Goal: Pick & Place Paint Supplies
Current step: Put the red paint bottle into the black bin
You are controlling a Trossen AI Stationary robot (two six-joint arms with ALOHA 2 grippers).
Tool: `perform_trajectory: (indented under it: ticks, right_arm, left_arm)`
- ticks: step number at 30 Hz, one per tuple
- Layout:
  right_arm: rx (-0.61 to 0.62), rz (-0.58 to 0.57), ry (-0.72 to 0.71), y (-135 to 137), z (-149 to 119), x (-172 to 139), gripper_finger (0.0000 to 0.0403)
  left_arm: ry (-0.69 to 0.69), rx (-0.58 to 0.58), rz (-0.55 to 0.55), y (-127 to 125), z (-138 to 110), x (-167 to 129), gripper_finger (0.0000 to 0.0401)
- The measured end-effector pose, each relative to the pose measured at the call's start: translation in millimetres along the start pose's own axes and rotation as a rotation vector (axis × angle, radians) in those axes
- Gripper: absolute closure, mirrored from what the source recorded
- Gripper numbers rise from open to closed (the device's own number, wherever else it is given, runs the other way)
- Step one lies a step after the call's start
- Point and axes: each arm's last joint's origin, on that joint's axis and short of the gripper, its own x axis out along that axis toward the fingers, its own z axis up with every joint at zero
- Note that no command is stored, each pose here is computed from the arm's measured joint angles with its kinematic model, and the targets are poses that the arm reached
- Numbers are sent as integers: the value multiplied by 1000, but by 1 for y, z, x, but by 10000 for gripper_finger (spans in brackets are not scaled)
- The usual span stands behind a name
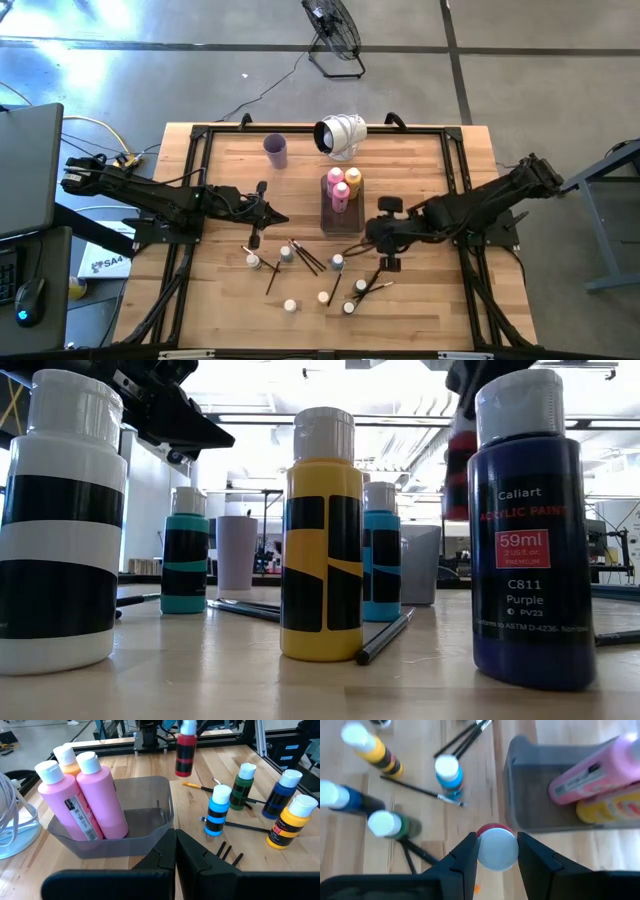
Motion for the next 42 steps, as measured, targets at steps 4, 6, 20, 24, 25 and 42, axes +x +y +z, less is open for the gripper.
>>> perform_trajectory:
  ticks: [4,6,20,24,25,42]
  right_arm:
    - [-16,-13,-34,-12,12,-6,294]
    - [-19,-22,-47,-18,17,-8,294]
    - [6,-25,-67,-59,34,-2,292]
    - [10,-2,-47,-63,38,11,293]
    - [14,-4,-35,-64,39,15,292]
    - [-29,8,45,-78,44,72,294]
  left_arm:
    - [4,0,0,0,0,0,401]
    - [7,1,0,0,-1,0,401]
    - [7,1,0,0,-1,0,401]
    - [7,1,0,0,-1,0,401]
    - [7,1,0,0,-1,0,401]
    - [12,1,0,0,-1,0,401]
